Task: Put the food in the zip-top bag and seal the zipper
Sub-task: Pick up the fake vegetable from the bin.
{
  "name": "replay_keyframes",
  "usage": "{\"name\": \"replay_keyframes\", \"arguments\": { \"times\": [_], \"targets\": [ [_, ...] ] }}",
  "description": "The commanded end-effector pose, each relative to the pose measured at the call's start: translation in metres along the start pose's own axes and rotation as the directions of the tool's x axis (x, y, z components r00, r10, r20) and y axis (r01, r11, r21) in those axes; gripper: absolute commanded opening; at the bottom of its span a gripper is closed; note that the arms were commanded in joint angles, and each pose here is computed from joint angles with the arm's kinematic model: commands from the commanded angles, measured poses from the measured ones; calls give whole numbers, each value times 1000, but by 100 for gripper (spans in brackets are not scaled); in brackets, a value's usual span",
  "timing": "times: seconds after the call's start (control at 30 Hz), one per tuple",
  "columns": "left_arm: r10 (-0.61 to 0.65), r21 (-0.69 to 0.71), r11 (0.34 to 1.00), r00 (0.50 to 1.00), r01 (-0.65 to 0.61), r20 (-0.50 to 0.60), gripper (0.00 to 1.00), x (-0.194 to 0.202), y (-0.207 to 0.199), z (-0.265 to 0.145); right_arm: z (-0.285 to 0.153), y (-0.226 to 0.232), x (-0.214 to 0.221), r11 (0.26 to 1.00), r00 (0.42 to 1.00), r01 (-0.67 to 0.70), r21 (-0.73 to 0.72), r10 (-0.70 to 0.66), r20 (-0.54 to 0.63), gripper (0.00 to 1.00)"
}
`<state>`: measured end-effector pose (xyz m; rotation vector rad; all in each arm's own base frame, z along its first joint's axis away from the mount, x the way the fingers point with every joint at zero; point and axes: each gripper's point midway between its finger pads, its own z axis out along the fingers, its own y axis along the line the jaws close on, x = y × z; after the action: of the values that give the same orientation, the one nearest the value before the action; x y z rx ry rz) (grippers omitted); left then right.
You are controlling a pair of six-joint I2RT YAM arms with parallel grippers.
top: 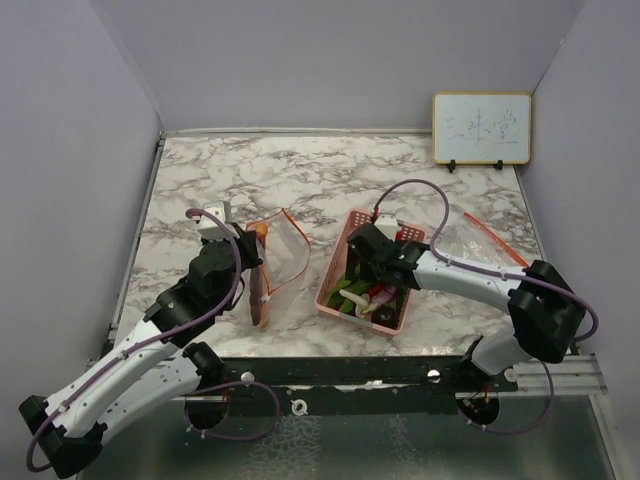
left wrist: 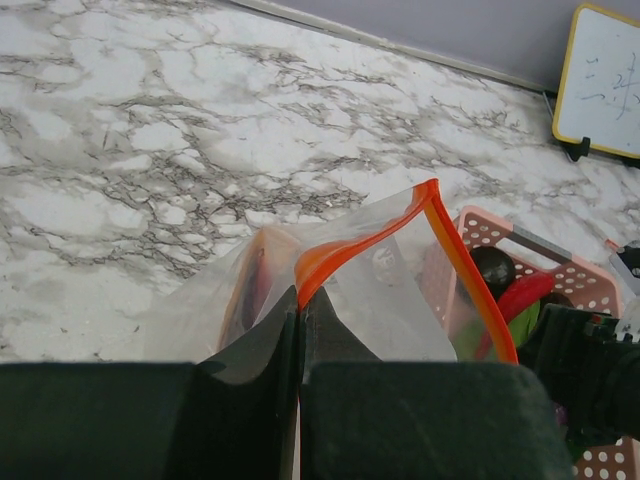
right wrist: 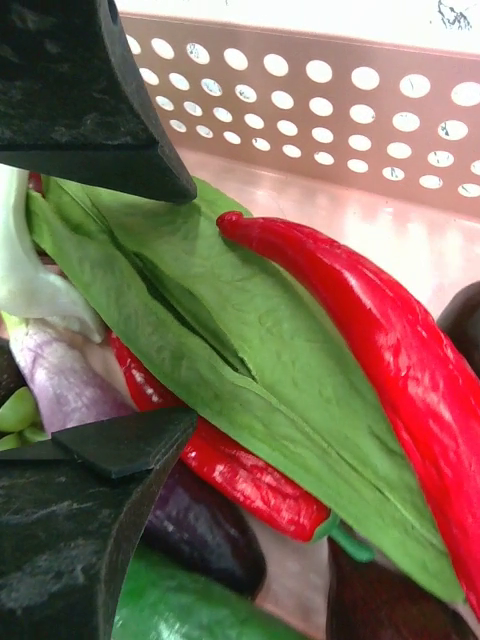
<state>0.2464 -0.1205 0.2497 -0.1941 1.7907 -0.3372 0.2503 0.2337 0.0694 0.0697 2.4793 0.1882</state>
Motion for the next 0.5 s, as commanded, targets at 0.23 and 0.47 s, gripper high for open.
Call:
{"name": "replay_keyframes", "arguments": {
  "times": [0.23,0.47],
  "targets": [
    [-8,31,999,1000,8,0,0,4,-1,-2,32,0,16,999,999,-31,38,33,-36,59],
    [-14,26,1000,1000,14,10,0,3,3,-5,3,0,-9,998,997,-64,-4,64,38,23]
  ]
}}
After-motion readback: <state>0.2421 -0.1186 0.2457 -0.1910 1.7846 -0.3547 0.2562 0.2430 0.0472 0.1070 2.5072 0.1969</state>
